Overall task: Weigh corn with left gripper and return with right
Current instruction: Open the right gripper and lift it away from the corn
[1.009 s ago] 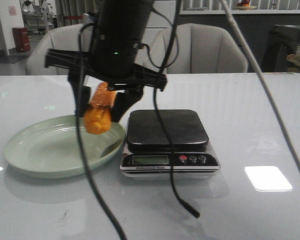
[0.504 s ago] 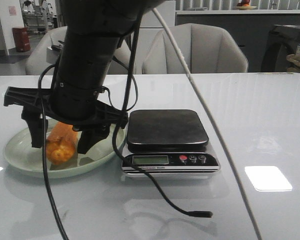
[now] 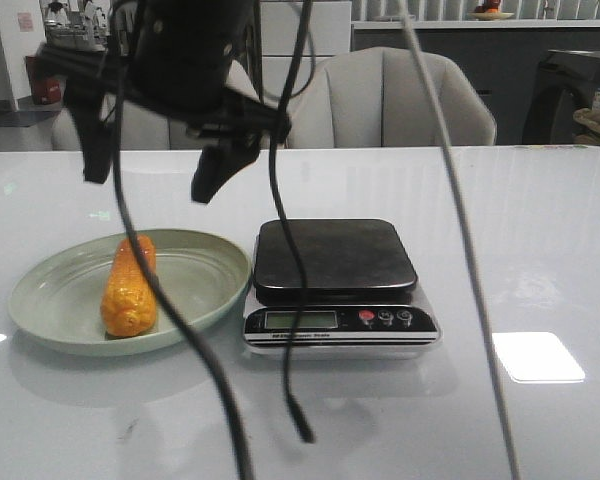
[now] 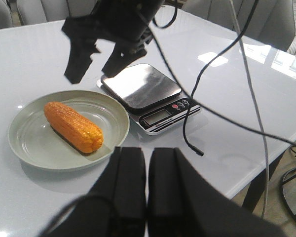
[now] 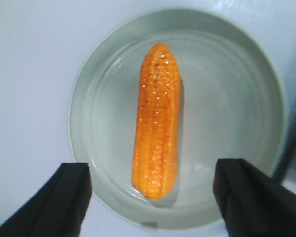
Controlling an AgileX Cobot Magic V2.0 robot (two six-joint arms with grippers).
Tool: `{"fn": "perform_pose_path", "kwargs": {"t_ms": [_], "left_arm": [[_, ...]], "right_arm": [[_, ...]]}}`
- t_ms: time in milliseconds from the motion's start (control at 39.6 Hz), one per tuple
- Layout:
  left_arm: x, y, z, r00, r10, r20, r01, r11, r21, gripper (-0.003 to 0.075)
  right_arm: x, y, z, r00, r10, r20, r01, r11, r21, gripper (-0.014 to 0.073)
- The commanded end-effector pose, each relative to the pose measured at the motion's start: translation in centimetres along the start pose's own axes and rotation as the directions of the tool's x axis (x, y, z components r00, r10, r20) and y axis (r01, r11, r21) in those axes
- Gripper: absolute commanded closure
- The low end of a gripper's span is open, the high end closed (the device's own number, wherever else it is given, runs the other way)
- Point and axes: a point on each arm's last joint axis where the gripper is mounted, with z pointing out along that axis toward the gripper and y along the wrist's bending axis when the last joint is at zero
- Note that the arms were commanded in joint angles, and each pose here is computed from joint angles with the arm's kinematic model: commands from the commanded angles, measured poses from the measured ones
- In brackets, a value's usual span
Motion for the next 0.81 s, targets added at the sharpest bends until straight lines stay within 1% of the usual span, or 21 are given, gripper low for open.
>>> {"fn": "perform_pose_path", "kwargs": {"t_ms": [0,177,303,353,404,479,580,681,757,782], "left_arm": [[-1.3,-0.1,-0.2,0.997,-0.003,0.083,0.002,1.000,0.012,0.0598],[-1.3,-0.1,-0.2,0.997,-0.003,0.083,0.002,1.000,0.012,0.0598],[-1.3,-0.1,-0.2,0.997,-0.003,0.083,0.002,1.000,0.012,0.0598],[-1.3,-0.1,-0.2,0.997,-0.003,0.083,0.002,1.000,0.012,0.0598],[-1.3,-0.1,-0.2,0.997,-0.003,0.083,0.002,1.000,0.012,0.0598],[-1.3,-0.1,-0.2,0.997,-0.003,0.083,0.002,1.000,0.012,0.0598],[-1.3,-0.1,-0.2,0.997,-0.003,0.083,0.002,1.000,0.012,0.0598],[-1.3,-0.1,-0.2,0.997,-0.003,0.083,0.002,1.000,0.012,0.0598],[-1.3,-0.1,-0.2,0.997,-0.003,0.083,0.002,1.000,0.012,0.0598],[-1.3,-0.1,-0.2,0.997,-0.003,0.083,0.002,1.000,0.012,0.0598]], "right_arm": [[-1.8,-0.4,-6.3,0.992,-0.094,0.082,0.096,0.995,-0.016,-0.0013],[-2.6,-3.9,-9.8,0.988,-0.154,0.027,0.153,0.987,0.058,-0.0012],[-2.1,-6.0,-12.2,0.981,-0.196,0.017,0.193,0.977,0.088,-0.0012],[-1.6,-6.9,-13.0,0.980,-0.197,0.025,0.194,0.976,0.098,-0.0012],[-0.9,-7.8,-13.7,0.980,-0.197,0.031,0.193,0.975,0.108,-0.0012],[0.1,-9.0,-15.3,0.978,-0.197,0.075,0.188,0.975,0.117,-0.0012],[2.2,-10.6,-16.9,0.976,-0.190,0.111,0.175,0.976,0.132,-0.0012],[4.6,-11.6,-18.9,0.971,-0.184,0.152,0.164,0.977,0.138,-0.0012],[6.5,-12.1,-19.7,0.961,-0.205,0.187,0.181,0.974,0.139,-0.0012],[7.0,-12.2,-20.3,0.953,-0.213,0.216,0.187,0.973,0.137,-0.0012]]}}
